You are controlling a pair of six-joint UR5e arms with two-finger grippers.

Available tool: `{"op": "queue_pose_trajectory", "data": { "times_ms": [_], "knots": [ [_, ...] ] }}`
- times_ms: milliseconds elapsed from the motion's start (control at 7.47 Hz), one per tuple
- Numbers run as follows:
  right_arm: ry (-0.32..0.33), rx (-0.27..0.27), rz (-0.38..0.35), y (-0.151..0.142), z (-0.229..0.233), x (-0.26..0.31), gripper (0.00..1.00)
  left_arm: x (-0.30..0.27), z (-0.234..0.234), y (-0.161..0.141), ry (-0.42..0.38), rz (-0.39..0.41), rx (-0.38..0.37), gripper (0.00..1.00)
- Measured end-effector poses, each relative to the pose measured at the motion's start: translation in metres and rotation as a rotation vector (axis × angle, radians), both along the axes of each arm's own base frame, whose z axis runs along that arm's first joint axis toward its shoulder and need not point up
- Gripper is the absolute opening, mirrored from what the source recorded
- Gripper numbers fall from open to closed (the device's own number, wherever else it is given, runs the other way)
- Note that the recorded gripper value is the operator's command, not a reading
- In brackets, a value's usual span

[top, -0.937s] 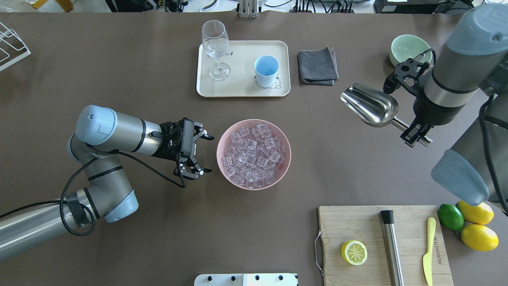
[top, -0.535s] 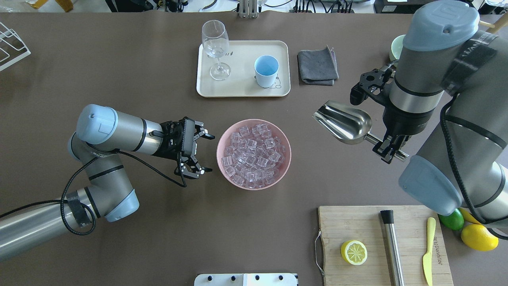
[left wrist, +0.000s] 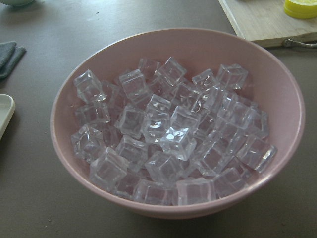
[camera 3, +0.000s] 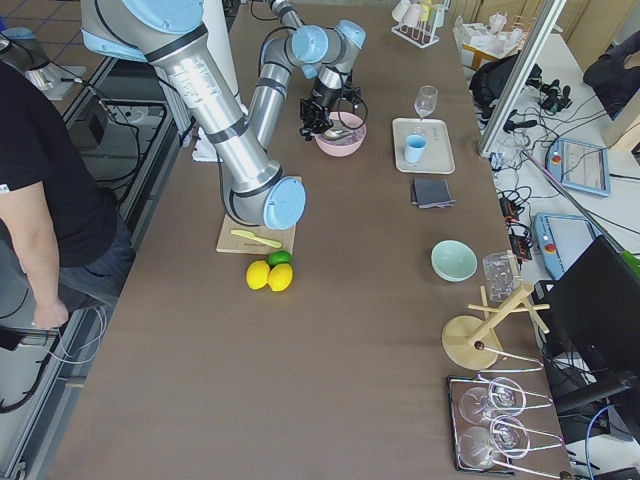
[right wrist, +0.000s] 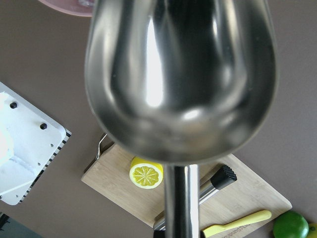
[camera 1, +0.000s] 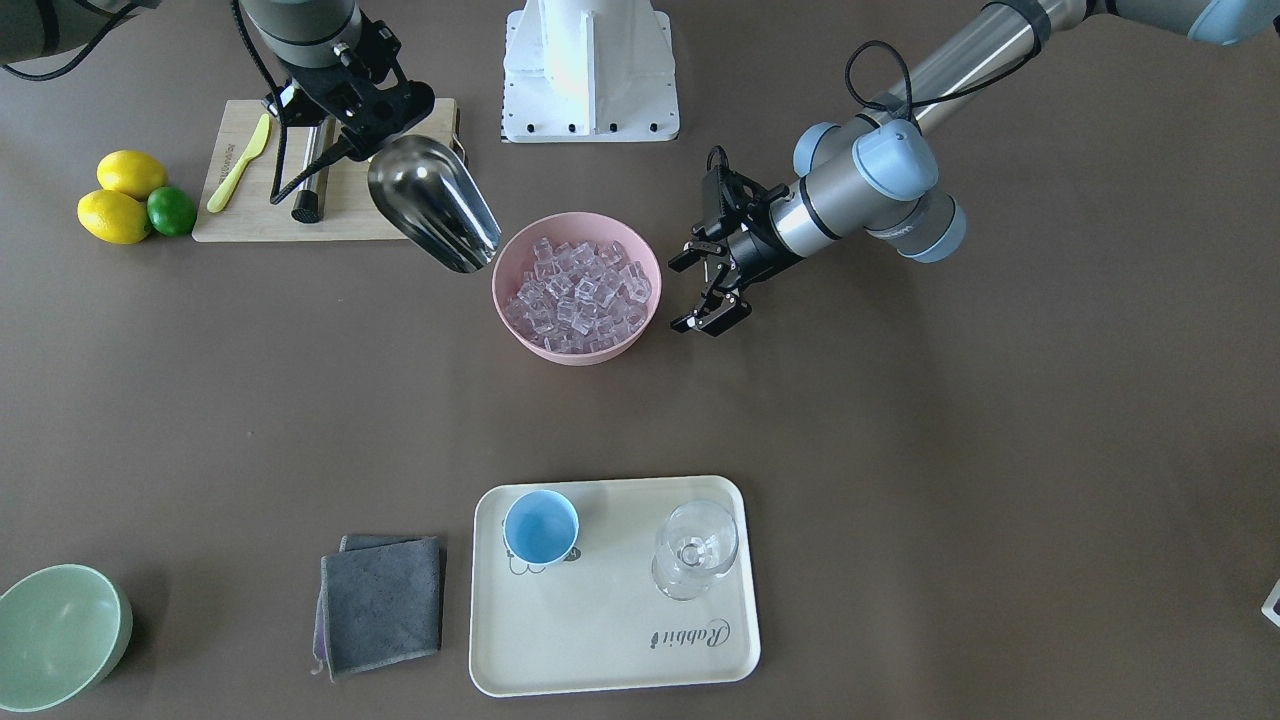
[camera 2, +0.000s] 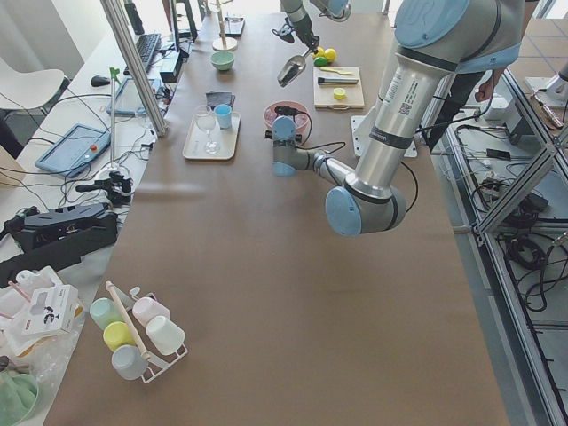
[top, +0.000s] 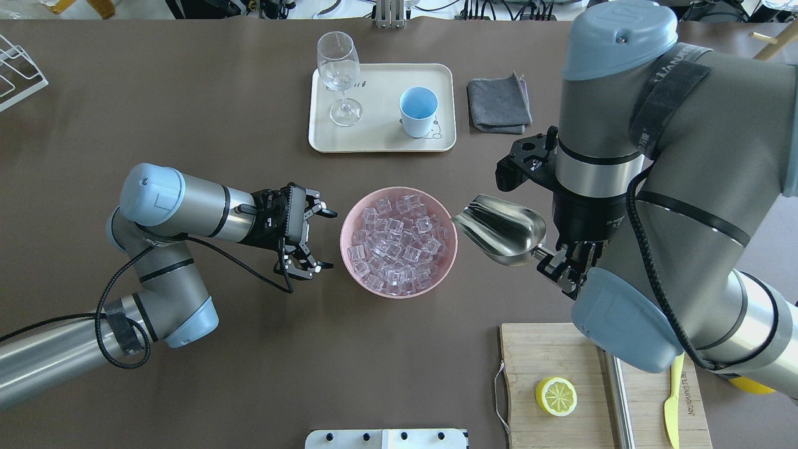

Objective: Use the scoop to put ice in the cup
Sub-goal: 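Dip the scoop into the ice cubes in the pink bowl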

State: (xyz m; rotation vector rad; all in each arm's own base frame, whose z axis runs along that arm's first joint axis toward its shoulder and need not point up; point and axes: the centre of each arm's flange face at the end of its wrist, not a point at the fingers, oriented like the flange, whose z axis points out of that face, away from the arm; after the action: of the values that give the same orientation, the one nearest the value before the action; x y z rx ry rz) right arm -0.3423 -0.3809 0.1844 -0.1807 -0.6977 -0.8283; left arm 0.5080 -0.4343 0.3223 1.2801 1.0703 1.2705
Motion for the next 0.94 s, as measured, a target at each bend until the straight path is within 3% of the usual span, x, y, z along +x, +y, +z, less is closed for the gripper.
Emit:
{"op": "queue_pose_trajectory", "data": {
  "times_ms": [401,669,937],
  "knots": [
    [0.032,-0.151,0.054,0.000,-0.005,-0.023,0.00,-0.002,0.002,-0.002,-0.005,-0.004,-0.007,0.99],
    [0.096,-0.216,0.072,0.000,-0.034,-0.048,0.00,-0.004,0.004,-0.004,-0.009,-0.008,-0.013,0.99],
    [0.142,-0.243,0.047,0.006,-0.054,-0.073,0.00,-0.004,0.005,-0.005,-0.007,-0.015,-0.053,0.99]
  ]
}}
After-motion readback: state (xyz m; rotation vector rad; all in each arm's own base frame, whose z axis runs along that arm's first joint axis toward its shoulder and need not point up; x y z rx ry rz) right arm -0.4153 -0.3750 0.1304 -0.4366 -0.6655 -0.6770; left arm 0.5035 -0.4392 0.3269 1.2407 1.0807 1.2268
